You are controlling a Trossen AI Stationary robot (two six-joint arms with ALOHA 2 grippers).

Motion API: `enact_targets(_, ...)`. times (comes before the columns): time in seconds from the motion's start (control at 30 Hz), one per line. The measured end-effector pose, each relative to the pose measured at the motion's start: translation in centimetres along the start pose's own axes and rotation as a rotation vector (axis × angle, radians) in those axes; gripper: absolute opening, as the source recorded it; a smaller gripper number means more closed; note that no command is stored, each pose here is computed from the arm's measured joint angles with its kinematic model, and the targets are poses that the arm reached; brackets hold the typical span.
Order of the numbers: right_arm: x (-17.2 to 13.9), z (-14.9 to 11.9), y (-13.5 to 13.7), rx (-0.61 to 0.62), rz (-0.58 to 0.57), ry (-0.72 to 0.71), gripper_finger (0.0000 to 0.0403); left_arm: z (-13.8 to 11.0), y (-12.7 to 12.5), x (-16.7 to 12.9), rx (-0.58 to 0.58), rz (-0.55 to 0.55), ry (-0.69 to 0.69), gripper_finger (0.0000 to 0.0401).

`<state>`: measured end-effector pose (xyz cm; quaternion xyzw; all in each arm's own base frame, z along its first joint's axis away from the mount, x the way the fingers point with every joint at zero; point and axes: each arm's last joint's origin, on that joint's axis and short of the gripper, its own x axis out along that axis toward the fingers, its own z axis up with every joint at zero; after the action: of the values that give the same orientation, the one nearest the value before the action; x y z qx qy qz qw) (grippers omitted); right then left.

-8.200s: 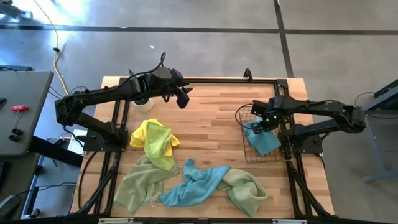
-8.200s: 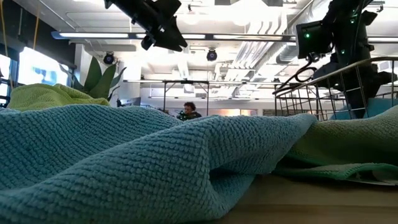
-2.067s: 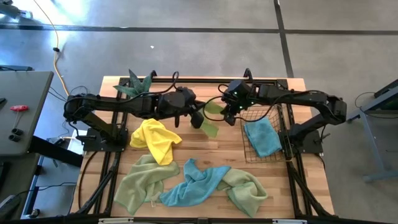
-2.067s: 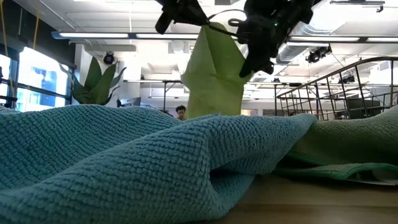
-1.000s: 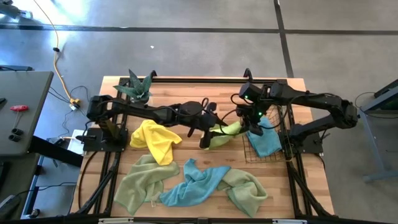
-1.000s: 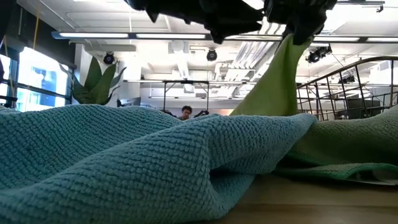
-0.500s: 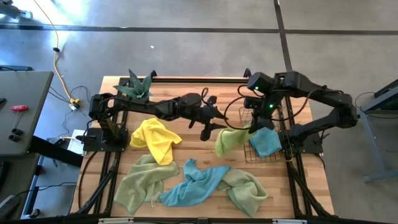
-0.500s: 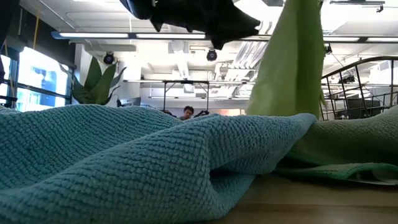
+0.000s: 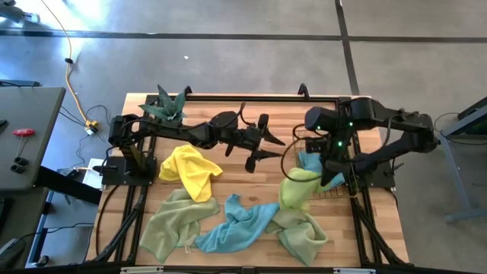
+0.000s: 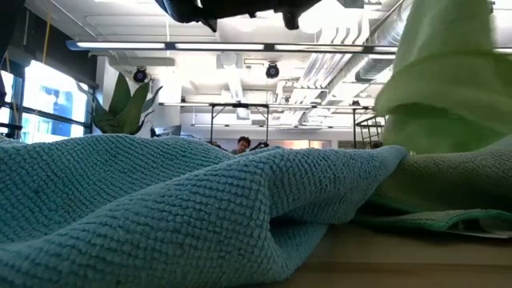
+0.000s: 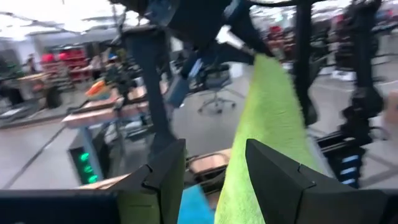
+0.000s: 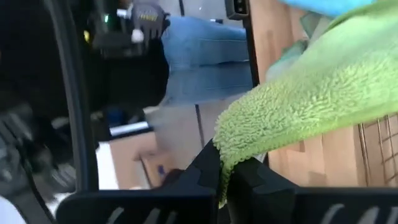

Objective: Fold microfiber towels
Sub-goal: Fold the light green microfiber cloth

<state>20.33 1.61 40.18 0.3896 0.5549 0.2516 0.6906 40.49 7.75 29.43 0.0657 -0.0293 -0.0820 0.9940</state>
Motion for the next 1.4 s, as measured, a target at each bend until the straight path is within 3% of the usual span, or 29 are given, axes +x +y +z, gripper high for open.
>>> enact_targets(0.23, 1.1, 0.8, 0.1, -0.206, -0.125, -0.032, 0.0000, -0.5, -0.2, 0.4, -0.011, -0.059, -0.027, 0.0156)
enact_targets(0.57, 2.7, 4.2, -1.0, -0.466, -0.259, -0.053, 0.0000, -0.8, -0.4, 0.9, -0.071, -0.159, -0.081, 0.0156)
enact_targets(0.87, 1.7, 7.0, 0.4, -0.763, -0.614, -0.009, 0.0000, -1.0, -0.5, 1.0, -0.107, -0.179, -0.057, 0.0156)
enact_targets(1.03, 1.1, 8.0, 2.6, -0.756, -0.591, -0.011, 0.0000, -1.1, -0.4, 1.0, -0.105, -0.177, -0.044, 0.0156)
enact_targets(1.2, 2.3, 8.9, 3.5, -0.748, -0.530, 0.034, 0.0000, -1.2, -0.2, 0.9, -0.105, -0.176, -0.042, 0.0156)
enact_targets(1.4, 3.4, 9.4, 3.2, -0.734, -0.546, 0.071, 0.0000, -1.2, -1.0, 1.0, -0.133, -0.310, -0.038, 0.0156)
